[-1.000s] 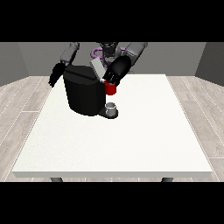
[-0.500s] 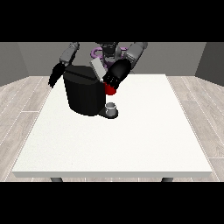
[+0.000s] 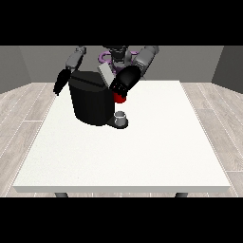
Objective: Insert the coffee pod into the coffee machine and close the lid
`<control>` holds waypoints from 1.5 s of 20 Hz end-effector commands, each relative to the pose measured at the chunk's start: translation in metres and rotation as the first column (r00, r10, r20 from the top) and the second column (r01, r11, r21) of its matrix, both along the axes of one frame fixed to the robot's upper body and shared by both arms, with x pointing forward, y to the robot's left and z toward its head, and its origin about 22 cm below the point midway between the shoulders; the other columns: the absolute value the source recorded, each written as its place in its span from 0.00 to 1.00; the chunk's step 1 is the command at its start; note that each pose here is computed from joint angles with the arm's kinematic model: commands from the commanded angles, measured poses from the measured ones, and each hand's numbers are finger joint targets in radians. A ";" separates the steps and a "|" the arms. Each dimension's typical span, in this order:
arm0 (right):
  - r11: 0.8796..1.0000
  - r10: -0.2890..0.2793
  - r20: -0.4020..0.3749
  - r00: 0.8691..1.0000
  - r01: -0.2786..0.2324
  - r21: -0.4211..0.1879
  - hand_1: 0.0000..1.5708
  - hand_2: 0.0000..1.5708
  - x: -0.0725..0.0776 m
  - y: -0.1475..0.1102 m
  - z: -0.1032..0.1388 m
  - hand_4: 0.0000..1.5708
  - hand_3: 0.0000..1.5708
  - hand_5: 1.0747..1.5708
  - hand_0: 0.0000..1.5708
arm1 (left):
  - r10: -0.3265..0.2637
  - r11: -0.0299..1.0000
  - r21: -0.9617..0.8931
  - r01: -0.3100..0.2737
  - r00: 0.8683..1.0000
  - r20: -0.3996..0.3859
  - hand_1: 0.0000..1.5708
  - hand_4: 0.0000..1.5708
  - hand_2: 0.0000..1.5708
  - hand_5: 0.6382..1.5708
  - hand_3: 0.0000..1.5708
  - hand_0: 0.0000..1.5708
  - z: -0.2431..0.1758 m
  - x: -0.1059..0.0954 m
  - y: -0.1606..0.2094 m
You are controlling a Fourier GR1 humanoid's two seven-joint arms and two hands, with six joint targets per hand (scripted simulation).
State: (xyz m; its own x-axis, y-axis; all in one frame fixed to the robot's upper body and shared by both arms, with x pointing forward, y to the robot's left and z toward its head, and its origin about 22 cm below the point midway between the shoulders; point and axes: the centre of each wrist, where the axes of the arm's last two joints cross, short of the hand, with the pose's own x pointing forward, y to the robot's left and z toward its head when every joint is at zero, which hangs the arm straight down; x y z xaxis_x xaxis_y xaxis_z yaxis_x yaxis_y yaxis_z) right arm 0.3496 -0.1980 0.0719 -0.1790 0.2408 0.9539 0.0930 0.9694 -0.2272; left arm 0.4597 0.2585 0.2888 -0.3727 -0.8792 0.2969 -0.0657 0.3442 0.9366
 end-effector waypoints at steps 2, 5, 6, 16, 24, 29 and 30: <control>1.000 -0.023 -0.013 1.000 0.023 -0.012 0.00 0.00 -0.004 0.011 -0.016 0.07 0.00 1.00 0.00 | -0.043 0.998 0.042 0.041 0.998 0.048 0.73 0.00 0.71 1.00 0.54 0.73 0.005 -0.001 -0.004; 1.000 -0.020 0.005 1.000 0.020 -0.014 0.00 0.00 0.001 -0.002 -0.002 0.05 0.00 1.00 0.00 | -0.026 0.997 0.078 0.020 0.996 0.081 0.64 0.00 0.65 1.00 0.46 0.64 0.019 -0.005 0.011; 1.000 -0.003 0.031 1.000 0.004 -0.024 0.00 0.00 -0.001 0.008 0.004 0.14 0.00 1.00 0.00 | 0.003 0.998 0.061 -0.009 0.995 0.105 0.59 0.00 0.62 1.00 0.44 0.59 0.012 -0.003 0.010; 0.999 -0.007 0.009 1.000 0.007 -0.032 0.00 0.00 0.012 -0.006 0.021 0.13 0.00 1.00 0.00 | 0.019 0.993 0.113 -0.034 0.991 0.131 0.00 0.00 0.35 1.00 0.29 0.00 0.016 -0.003 0.009; 0.997 -0.075 -0.078 0.994 0.074 -0.010 0.00 0.00 0.000 -0.018 -0.022 0.11 0.00 1.00 0.00 | 0.031 0.994 0.108 -0.034 0.999 0.031 0.00 0.00 0.14 1.00 0.09 0.00 -0.022 0.001 -0.002; 0.983 -0.175 -0.221 0.959 0.181 0.009 0.00 0.00 -0.029 -0.055 -0.088 0.00 0.00 1.00 0.00 | -0.075 0.996 0.041 0.082 0.987 -0.141 0.00 0.00 0.00 1.00 0.00 0.00 -0.076 0.000 -0.022; 0.979 -0.193 -0.215 0.957 0.202 0.022 0.00 0.00 -0.019 -0.070 -0.081 0.00 0.00 1.00 0.00 | -0.085 0.994 0.062 0.094 0.988 -0.130 0.00 0.00 0.00 1.00 0.00 0.00 -0.078 -0.001 -0.041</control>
State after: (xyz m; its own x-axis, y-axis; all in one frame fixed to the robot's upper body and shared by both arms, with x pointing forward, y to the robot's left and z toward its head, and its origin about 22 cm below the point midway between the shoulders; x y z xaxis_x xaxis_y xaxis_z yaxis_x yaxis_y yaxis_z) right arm 0.3398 -0.2432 0.0158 -0.0041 0.2385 0.9711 0.1931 0.9530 -0.2333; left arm 0.4607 0.2420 0.2456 -0.3935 -0.8849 0.2490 -0.0008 0.2711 0.9625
